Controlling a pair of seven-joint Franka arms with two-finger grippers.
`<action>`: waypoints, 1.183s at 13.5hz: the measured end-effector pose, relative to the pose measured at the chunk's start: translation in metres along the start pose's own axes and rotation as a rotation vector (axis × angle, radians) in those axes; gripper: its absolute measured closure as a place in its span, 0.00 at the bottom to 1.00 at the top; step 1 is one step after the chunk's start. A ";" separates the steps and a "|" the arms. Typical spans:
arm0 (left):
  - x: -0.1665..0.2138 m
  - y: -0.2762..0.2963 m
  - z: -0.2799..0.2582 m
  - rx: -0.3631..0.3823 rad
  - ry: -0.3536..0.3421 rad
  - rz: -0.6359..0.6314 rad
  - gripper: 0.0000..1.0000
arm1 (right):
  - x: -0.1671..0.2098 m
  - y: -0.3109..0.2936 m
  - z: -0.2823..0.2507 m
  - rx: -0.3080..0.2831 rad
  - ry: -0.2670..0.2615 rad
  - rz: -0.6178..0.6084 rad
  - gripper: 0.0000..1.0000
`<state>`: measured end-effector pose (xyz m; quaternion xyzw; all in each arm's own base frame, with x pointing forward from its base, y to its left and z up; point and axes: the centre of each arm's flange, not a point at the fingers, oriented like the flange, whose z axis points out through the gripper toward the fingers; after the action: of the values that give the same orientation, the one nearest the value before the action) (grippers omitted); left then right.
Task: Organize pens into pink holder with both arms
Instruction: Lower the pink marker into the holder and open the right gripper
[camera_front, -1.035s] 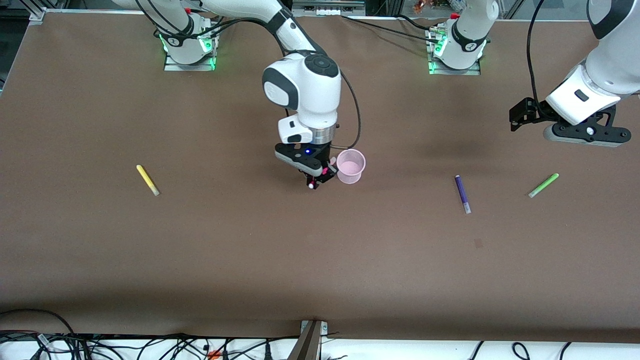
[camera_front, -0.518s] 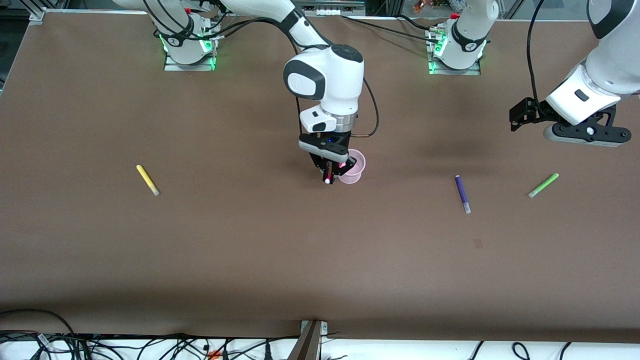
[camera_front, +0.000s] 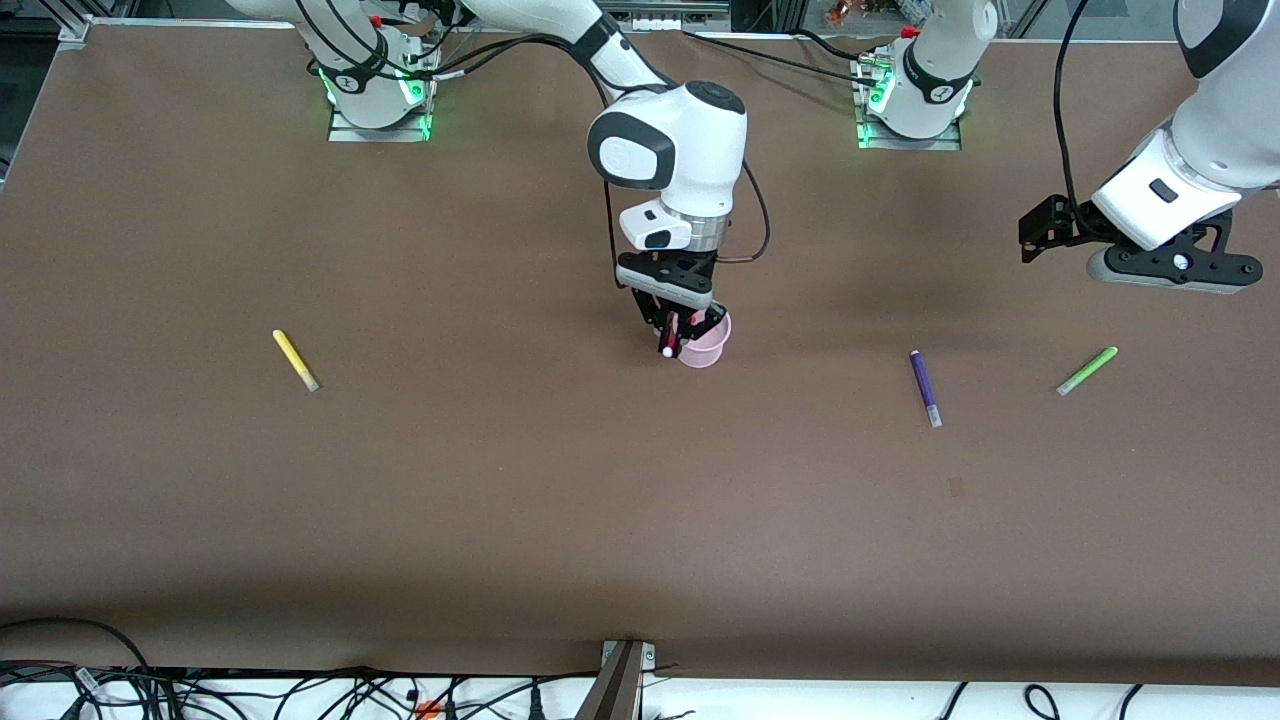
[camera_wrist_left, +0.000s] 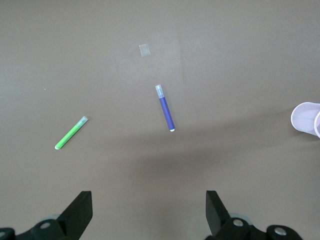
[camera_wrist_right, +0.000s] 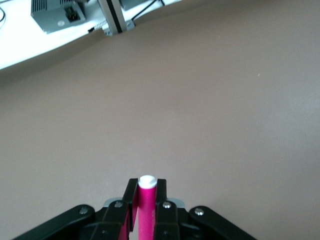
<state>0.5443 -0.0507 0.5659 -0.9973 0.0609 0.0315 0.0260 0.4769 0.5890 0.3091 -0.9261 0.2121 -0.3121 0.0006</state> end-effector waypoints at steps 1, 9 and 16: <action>0.000 0.000 0.000 0.000 0.000 0.000 0.00 | 0.000 0.001 0.004 -0.003 0.022 0.007 0.82; 0.000 0.000 0.000 0.000 0.000 0.000 0.00 | -0.021 -0.004 -0.001 0.013 0.041 0.086 0.82; 0.000 -0.003 0.000 -0.001 -0.001 -0.007 0.00 | -0.049 -0.006 -0.001 0.013 0.039 0.060 0.82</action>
<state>0.5447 -0.0481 0.5656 -0.9975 0.0572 0.0318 0.0258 0.4434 0.6142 0.2824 -0.9130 0.2375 -0.3315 0.0118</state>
